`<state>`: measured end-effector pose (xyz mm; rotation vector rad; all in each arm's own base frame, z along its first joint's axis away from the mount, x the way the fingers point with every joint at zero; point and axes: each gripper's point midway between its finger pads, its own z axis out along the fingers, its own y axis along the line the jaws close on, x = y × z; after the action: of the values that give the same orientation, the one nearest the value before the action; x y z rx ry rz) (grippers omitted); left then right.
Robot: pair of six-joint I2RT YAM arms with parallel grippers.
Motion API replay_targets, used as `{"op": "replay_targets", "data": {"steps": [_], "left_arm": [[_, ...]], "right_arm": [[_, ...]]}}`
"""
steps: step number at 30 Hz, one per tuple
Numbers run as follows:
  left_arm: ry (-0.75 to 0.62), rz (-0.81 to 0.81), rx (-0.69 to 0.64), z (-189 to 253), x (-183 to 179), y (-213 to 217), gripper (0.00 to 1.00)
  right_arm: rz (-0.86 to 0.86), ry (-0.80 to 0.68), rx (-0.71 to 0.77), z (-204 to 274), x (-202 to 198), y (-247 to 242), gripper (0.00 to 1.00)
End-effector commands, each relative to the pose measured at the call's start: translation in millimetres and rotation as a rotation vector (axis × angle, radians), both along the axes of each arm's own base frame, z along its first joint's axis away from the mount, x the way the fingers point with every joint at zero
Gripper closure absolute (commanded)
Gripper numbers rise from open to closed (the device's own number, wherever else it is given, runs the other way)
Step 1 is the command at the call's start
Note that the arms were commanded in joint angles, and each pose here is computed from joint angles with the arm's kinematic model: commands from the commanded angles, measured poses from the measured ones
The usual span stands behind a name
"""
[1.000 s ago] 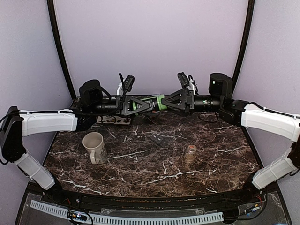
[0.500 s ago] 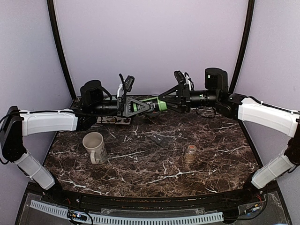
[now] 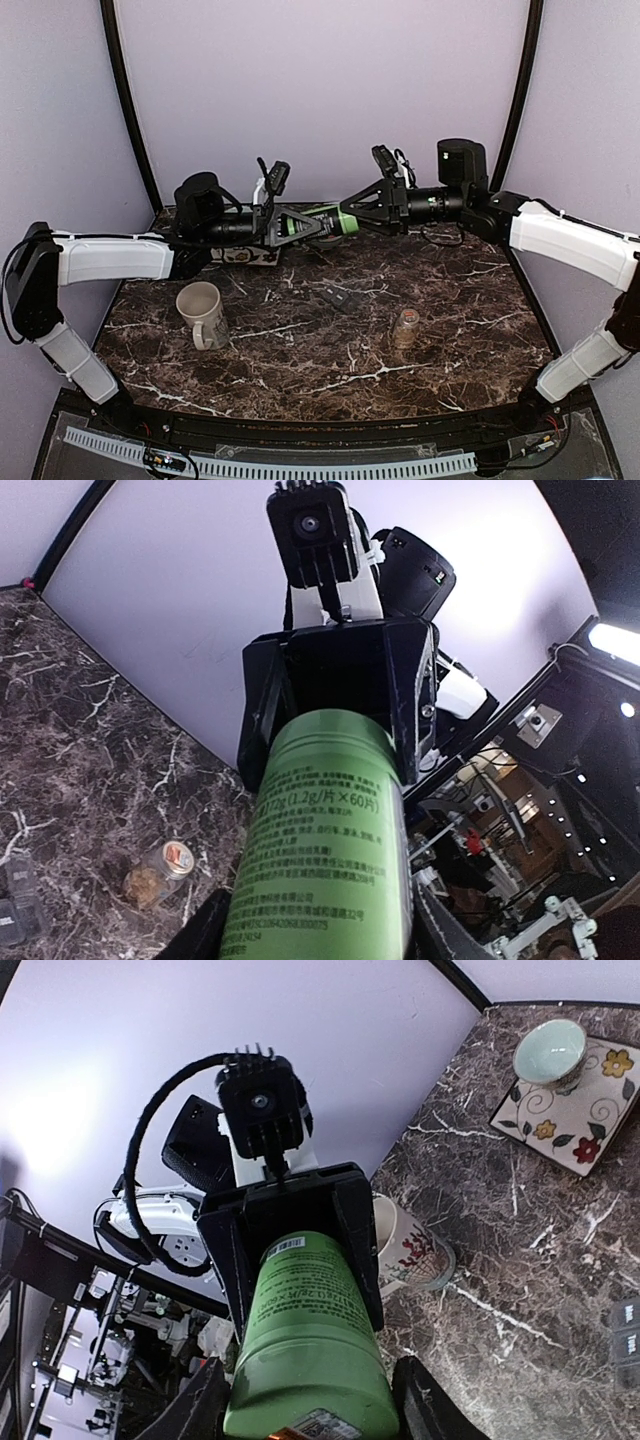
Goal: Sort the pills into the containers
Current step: Unscrew the lid of the pill bottle.
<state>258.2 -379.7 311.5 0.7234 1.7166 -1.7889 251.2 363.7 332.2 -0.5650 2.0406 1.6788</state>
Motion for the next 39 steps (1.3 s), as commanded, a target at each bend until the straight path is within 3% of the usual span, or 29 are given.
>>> {"op": "replay_targets", "data": {"steps": [1,11,17,19,23,26,39], "left_arm": [[0.063,-0.052,-0.172,42.3,2.7,5.4,1.0],[0.203,-0.207,-0.256,73.2,-2.8,3.2,1.0],[0.217,-0.217,-0.257,77.3,-3.9,3.1,1.0],[0.214,-0.21,-0.25,75.9,-4.1,3.2,1.0],[0.204,-0.196,-0.232,72.3,-3.7,2.9,1.0],[0.18,-0.173,-0.2,68.0,-2.8,2.0,1.0],[0.012,-0.03,-0.08,51.6,2.8,6.0,1.0]], "right_arm": [[0.082,-0.195,-0.002,17.3,-15.6,-3.1,0.84],[0.111,-0.571,-0.077,27.1,-25.1,-19.5,0.87],[0.095,-0.644,-0.129,26.9,-22.7,-25.4,0.85],[0.096,-0.645,-0.131,26.3,-22.6,-25.4,0.8],[0.079,-0.632,-0.136,27.2,-21.4,-26.9,0.49],[0.061,-0.61,-0.107,35.0,-22.2,-27.4,0.34],[-0.016,-0.38,0.062,50.7,-22.4,-33.6,0.18]]}}
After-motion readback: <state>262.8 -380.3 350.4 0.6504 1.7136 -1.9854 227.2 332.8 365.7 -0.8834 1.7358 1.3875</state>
